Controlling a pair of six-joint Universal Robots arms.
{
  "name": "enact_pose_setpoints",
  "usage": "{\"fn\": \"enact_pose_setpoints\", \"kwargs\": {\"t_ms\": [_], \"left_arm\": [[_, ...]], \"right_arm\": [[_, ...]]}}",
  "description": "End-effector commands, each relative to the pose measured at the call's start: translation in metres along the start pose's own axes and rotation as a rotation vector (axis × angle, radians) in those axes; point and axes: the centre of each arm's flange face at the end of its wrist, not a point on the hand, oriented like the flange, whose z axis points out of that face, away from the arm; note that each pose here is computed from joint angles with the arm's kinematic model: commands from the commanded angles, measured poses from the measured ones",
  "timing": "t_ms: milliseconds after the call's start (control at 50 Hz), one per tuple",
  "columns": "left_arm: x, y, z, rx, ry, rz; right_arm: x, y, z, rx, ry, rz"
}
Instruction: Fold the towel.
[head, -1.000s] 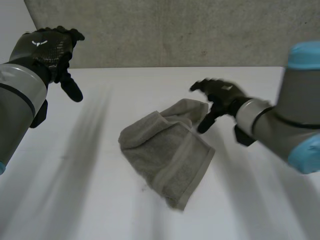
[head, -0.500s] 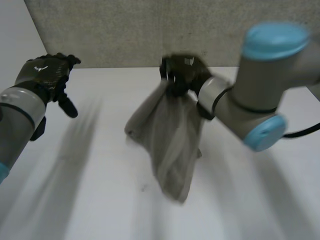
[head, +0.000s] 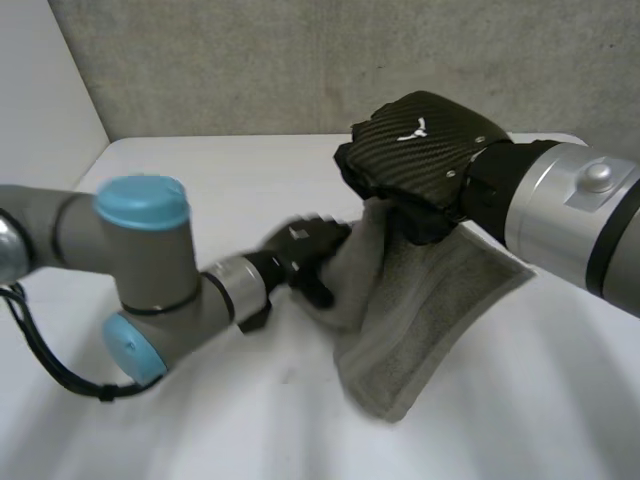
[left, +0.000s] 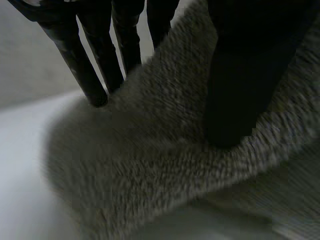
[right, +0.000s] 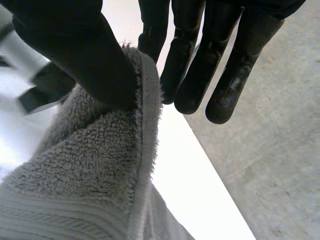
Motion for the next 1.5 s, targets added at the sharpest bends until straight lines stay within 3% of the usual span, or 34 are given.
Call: {"fn": "enact_pose_setpoints", "kwargs": {"t_ms": [20, 40, 60, 80, 100, 140, 160, 200, 260, 360, 480, 640, 700, 740, 760, 800, 880, 1020, 1100, 1160, 1300, 1500], "left_arm": [[0.014, 0.003, -0.003, -0.058, 0.043, -0.02], [0.002, -0.019, 0.0, 0.02, -0.044, 0.004], [0.002, -0.019, 0.0, 0.021, -0.044, 0.004], [-0.012, -0.043, 0.0, 0.114, -0.173, 0.035], [-0.012, -0.044, 0.0, 0.115, -0.174, 0.036], [-0.061, -0.092, -0.022, 0.301, -0.538, 0.039], [-0.062, -0.093, -0.022, 0.302, -0.54, 0.039], [-0.087, -0.141, -0.055, 0.511, -0.787, 0.031], [-0.078, -0.173, -0.074, 0.65, -0.789, 0.047], [-0.061, -0.183, -0.098, 0.716, -0.77, 0.047], [-0.032, -0.157, -0.112, 0.669, -0.723, 0.041], [-0.003, -0.075, -0.118, 0.433, -0.676, 0.034], [0.002, -0.037, -0.122, 0.278, -0.673, 0.022], [0.013, 0.0, -0.131, 0.081, -0.646, 0.012], [0.013, 0.0, -0.131, 0.08, -0.646, 0.012], [0.032, 0.026, -0.135, -0.104, -0.554, 0.005], [0.042, 0.028, -0.14, -0.199, -0.495, -0.005], [0.019, -0.017, -0.134, -0.056, -0.553, -0.009], [-0.018, -0.051, -0.13, 0.077, -0.636, -0.012], [-0.029, -0.062, -0.124, 0.105, -0.623, 0.003], [-0.039, -0.041, -0.087, 0.004, -0.504, 0.058], [-0.069, 0.009, -0.047, -0.213, -0.471, 0.317]], "right_arm": [[0.02, 0.01, 0.002, -0.023, 0.061, 0.011], [0.023, 0.011, 0.004, -0.024, 0.071, 0.006], [0.023, 0.011, 0.004, -0.024, 0.071, 0.006], [0.028, 0.013, 0.007, -0.021, 0.087, -0.003], [0.036, 0.016, 0.011, -0.016, 0.122, -0.018], [0.043, 0.021, 0.018, -0.004, 0.15, -0.033], [0.044, 0.021, 0.019, -0.004, 0.151, -0.033], [0.058, 0.023, 0.032, 0.049, 0.234, -0.069], [0.072, 0.014, 0.041, 0.151, 0.359, -0.109], [0.089, 0.006, 0.052, 0.333, 0.527, -0.149], [0.075, 0.005, 0.051, 0.39, 0.52, -0.147], [0.039, 0.049, 0.053, 0.183, 0.358, -0.076], [0.022, 0.076, 0.06, 0.066, 0.281, -0.05], [0.015, 0.103, 0.066, -0.043, 0.244, -0.058], [0.015, 0.103, 0.066, -0.044, 0.244, -0.058], [0.01, 0.113, 0.066, -0.092, 0.219, -0.084], [0.008, 0.119, 0.067, -0.116, 0.211, -0.104], [0.012, 0.13, 0.064, -0.15, 0.217, -0.097], [0.007, 0.137, 0.061, -0.165, 0.196, -0.082], [0.001, 0.142, 0.058, -0.179, 0.179, -0.078], [-0.007, 0.149, 0.054, -0.202, 0.16, -0.067], [-0.013, 0.157, 0.049, -0.229, 0.146, -0.057]]}}
